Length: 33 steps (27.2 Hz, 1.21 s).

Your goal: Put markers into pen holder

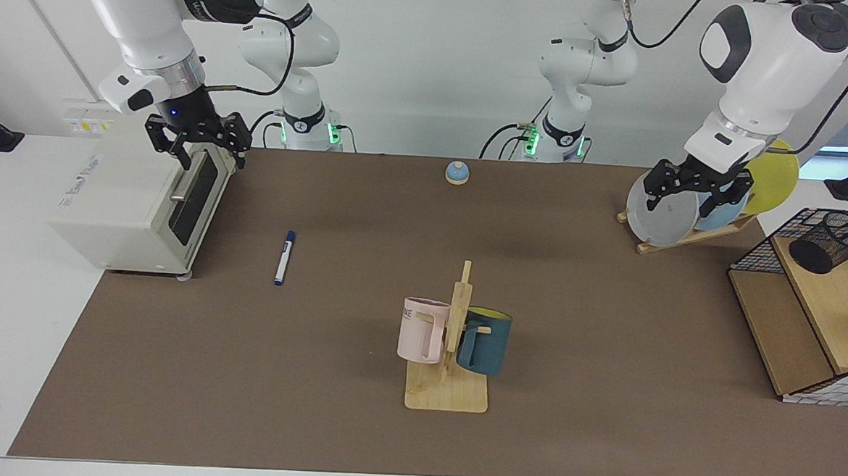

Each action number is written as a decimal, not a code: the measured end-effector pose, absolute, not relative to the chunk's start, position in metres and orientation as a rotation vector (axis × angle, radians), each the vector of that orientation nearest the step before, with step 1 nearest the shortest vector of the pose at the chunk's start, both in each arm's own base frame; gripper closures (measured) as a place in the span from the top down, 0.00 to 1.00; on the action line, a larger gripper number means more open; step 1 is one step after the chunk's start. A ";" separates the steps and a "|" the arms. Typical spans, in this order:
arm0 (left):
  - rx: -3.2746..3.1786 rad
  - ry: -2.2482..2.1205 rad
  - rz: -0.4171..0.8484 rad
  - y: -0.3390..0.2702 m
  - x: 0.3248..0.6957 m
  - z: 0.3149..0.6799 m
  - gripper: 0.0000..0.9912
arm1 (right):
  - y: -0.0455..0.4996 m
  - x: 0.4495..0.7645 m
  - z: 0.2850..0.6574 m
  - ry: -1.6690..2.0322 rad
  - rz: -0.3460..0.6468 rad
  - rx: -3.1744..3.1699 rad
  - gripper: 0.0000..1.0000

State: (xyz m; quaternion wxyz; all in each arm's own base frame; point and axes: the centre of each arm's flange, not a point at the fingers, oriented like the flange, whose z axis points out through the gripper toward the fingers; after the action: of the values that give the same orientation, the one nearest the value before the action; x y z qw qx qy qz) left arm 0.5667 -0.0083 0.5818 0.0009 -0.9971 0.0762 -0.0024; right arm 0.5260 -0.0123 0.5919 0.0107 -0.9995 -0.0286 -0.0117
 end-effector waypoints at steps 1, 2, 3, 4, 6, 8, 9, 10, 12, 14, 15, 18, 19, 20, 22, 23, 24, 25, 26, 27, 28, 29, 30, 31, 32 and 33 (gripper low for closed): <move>-3.131 0.239 -0.008 -0.008 0.567 0.582 1.00 | -0.012 0.526 0.592 -0.089 -0.037 -3.119 1.00; -3.130 0.239 -0.008 -0.008 0.567 0.582 1.00 | -0.012 0.526 0.592 -0.089 -0.037 -3.119 1.00; -3.130 0.239 -0.008 -0.008 0.567 0.582 1.00 | -0.012 0.526 0.592 -0.089 -0.037 -3.119 1.00; -3.130 0.239 -0.008 -0.008 0.567 0.582 1.00 | -0.013 0.526 0.592 -0.089 -0.037 -3.120 1.00; -3.130 0.239 -0.008 -0.008 0.567 0.582 1.00 | -0.012 0.526 0.592 -0.089 -0.037 -3.120 1.00; -3.130 0.239 -0.008 -0.008 0.567 0.582 1.00 | -0.012 0.526 0.592 -0.090 -0.037 -3.120 1.00; -3.130 0.239 -0.008 -0.008 0.567 0.582 1.00 | -0.012 0.526 0.592 -0.090 -0.037 -3.119 1.00; -3.130 0.239 -0.008 -0.008 0.567 0.582 1.00 | -0.012 0.526 0.592 -0.091 -0.037 -3.119 1.00; -3.130 0.239 -0.008 -0.008 0.567 0.582 1.00 | -0.010 0.526 0.592 -0.096 -0.038 -3.119 1.00; -3.130 0.239 -0.008 -0.008 0.567 0.582 1.00 | -0.007 0.526 0.592 -0.106 -0.039 -3.119 1.00; -3.130 0.239 -0.008 -0.008 0.567 0.582 1.00 | -0.005 0.526 0.592 -0.112 -0.039 -3.119 1.00; -3.130 0.239 -0.008 -0.008 0.567 0.582 1.00 | 0.001 0.526 0.592 -0.126 -0.039 -3.120 1.00; -3.130 0.239 -0.008 -0.008 0.567 0.582 1.00 | 0.001 0.526 0.592 -0.127 -0.039 -3.120 1.00; -3.130 0.239 -0.008 -0.008 0.567 0.582 1.00 | 0.001 0.526 0.592 -0.128 -0.039 -3.120 1.00; -3.130 0.239 -0.007 -0.008 0.567 0.582 1.00 | 0.000 0.527 0.592 -0.124 -0.042 -3.120 1.00; -3.130 0.239 -0.008 -0.008 0.567 0.582 1.00 | -0.001 0.527 0.593 -0.122 -0.049 -3.120 1.00; -3.130 0.239 -0.008 -0.008 0.567 0.582 1.00 | -0.001 0.528 0.593 -0.121 -0.063 -3.120 1.00; -3.130 0.239 -0.008 -0.008 0.567 0.582 1.00 | -0.002 0.530 0.594 -0.119 -0.083 -3.120 1.00; -3.130 0.239 -0.007 -0.008 0.567 0.582 1.00 | -0.002 0.531 0.594 -0.118 -0.105 -3.120 1.00; -3.130 0.239 -0.007 -0.008 0.567 0.582 1.00 | -0.002 0.533 0.594 -0.118 -0.127 -3.120 1.00; -3.130 0.239 -0.007 -0.008 0.567 0.582 1.00 | -0.002 0.535 0.594 -0.117 -0.147 -3.120 1.00; -3.130 0.239 -0.007 -0.008 0.567 0.582 1.00 | -0.002 0.537 0.593 -0.118 -0.163 -3.120 1.00; -3.130 0.239 -0.007 -0.008 0.567 0.582 1.00 | -0.002 0.539 0.593 -0.118 -0.180 -3.120 1.00; -3.130 0.239 -0.007 -0.008 0.567 0.582 1.00 | -0.001 0.542 0.591 -0.118 -0.197 -3.120 1.00; -3.130 0.239 -0.007 -0.008 0.567 0.582 1.00 | -0.001 0.545 0.589 -0.119 -0.216 -3.119 1.00; -3.130 0.239 -0.007 -0.008 0.567 0.582 1.00 | 0.000 0.548 0.586 -0.121 -0.232 -3.119 1.00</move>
State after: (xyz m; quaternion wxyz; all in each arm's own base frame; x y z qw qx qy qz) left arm 0.5667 -0.0083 0.5817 0.0010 -0.9971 0.0763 -0.0024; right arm 0.5485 0.0002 0.5864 0.0057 -0.9965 -0.0386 -0.0741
